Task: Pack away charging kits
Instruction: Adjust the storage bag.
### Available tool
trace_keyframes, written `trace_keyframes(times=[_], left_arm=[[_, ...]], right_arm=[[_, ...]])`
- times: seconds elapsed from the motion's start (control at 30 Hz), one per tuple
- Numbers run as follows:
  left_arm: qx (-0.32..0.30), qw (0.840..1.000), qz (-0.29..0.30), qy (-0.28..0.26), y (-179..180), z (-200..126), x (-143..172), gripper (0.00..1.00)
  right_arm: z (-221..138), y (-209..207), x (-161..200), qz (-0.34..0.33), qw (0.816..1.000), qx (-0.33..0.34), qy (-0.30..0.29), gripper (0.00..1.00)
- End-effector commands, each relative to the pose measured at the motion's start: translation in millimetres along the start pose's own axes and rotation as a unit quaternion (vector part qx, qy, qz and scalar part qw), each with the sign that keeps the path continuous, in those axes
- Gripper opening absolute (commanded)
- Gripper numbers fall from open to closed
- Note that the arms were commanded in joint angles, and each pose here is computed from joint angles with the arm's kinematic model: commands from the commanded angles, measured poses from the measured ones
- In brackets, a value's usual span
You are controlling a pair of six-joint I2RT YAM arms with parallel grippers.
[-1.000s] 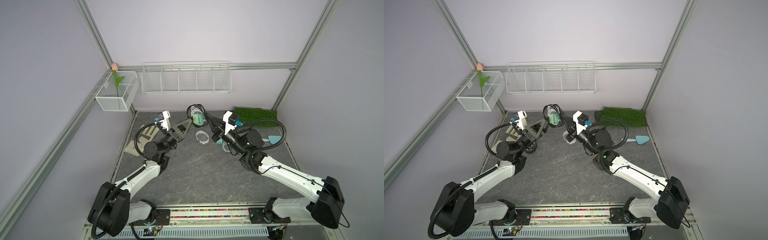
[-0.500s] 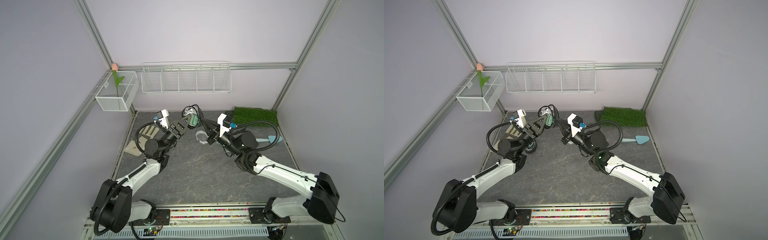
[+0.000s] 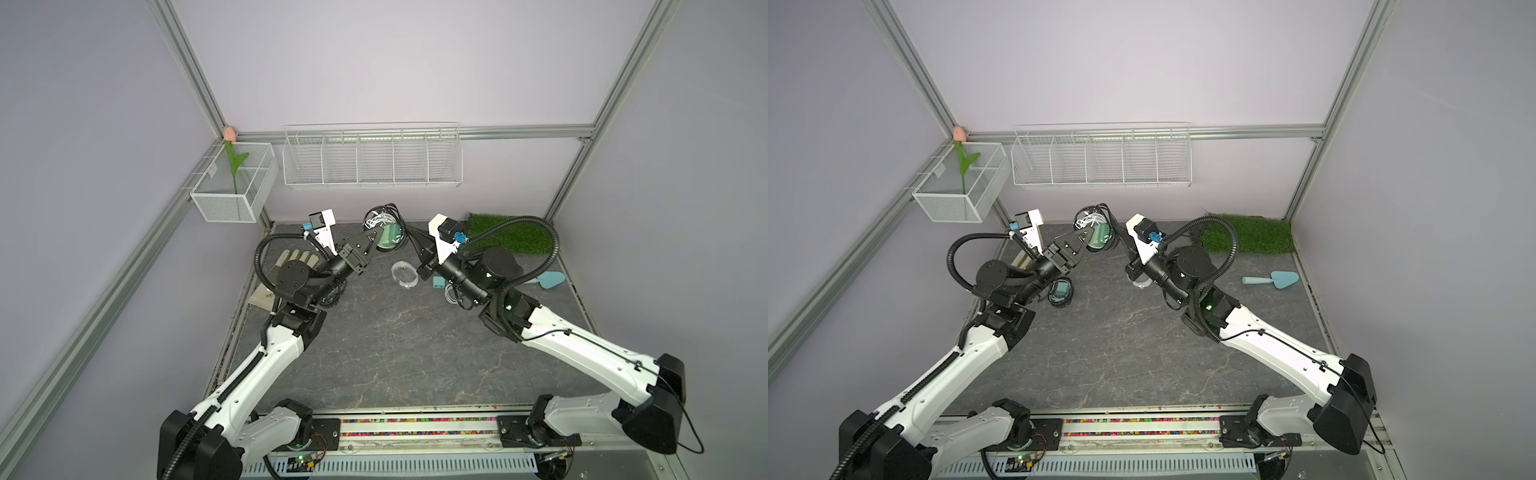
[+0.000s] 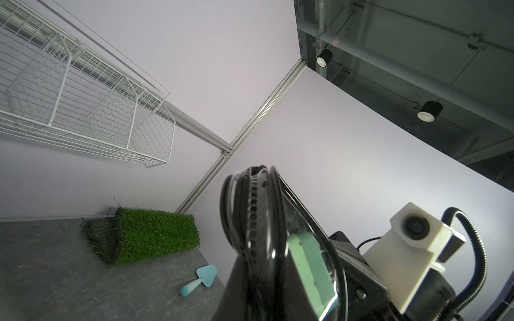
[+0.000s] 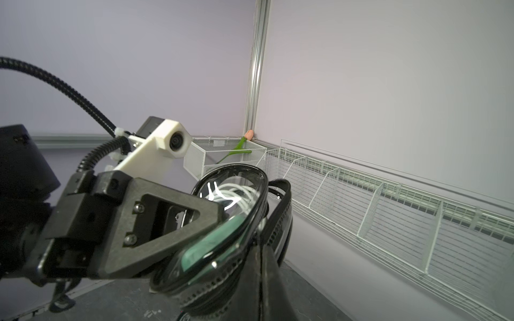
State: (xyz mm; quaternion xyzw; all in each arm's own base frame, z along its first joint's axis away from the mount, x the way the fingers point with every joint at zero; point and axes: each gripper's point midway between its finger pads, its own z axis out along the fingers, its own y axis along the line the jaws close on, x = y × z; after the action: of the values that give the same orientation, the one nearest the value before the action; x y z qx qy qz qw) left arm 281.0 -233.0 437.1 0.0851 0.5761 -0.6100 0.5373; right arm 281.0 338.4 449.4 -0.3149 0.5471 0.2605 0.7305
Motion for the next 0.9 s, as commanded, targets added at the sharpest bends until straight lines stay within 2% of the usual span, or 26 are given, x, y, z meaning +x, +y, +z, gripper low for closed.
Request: trace_keyframes(times=[0.0,0.1,0.23,0.3,0.43,0.57,0.6,0.67,0.8,0.87], left_arm=[[0.064,0.991,0.035,0.109,-38.2,-4.2,36.7,0.04],[0.068,0.991,0.04,0.111,-40.8,-3.6,35.7,0.06],[0.077,0.99,0.038,0.116,-42.0,0.2,36.4,0.02],[0.065,0.989,0.035,0.127,-33.5,1.8,42.2,0.03],[0.052,0.988,0.034,0.14,-17.2,2.1,55.8,0.04],[0.05,0.987,0.042,0.144,-12.9,0.4,60.9,0.04],[0.055,0.987,0.045,0.145,-14.5,0.2,61.2,0.05],[0.065,0.986,0.048,0.148,-18.3,-0.9,62.4,0.05],[0.072,0.983,0.059,0.156,-20.6,-2.2,67.3,0.05],[0.084,0.98,0.071,0.163,-25.8,-3.0,73.3,0.06]], right_arm=[[-8.8,-6.3,48.8,-0.08,0.991,-0.003,0.108,0.06],[-19.2,6.7,52.9,-0.079,0.99,-0.04,0.11,0.06],[-21.9,27.9,76.9,-0.029,0.986,-0.086,0.14,0.08],[-26.7,28.5,91.3,-0.004,0.983,-0.084,0.165,0.2],[-57.4,21.4,114.0,0.025,0.978,-0.054,0.2,0.62],[-96.6,3.5,111.0,0.06,0.979,-0.008,0.195,0.86],[-106.7,3.1,117.5,0.077,0.977,-0.006,0.198,0.91],[-118.4,5.6,103.8,0.116,0.978,-0.026,0.174,0.95],[-126.6,7.2,74.2,0.175,0.975,-0.04,0.135,1.0],[-122.6,10.5,60.8,0.211,0.969,-0.055,0.111,0.98]])
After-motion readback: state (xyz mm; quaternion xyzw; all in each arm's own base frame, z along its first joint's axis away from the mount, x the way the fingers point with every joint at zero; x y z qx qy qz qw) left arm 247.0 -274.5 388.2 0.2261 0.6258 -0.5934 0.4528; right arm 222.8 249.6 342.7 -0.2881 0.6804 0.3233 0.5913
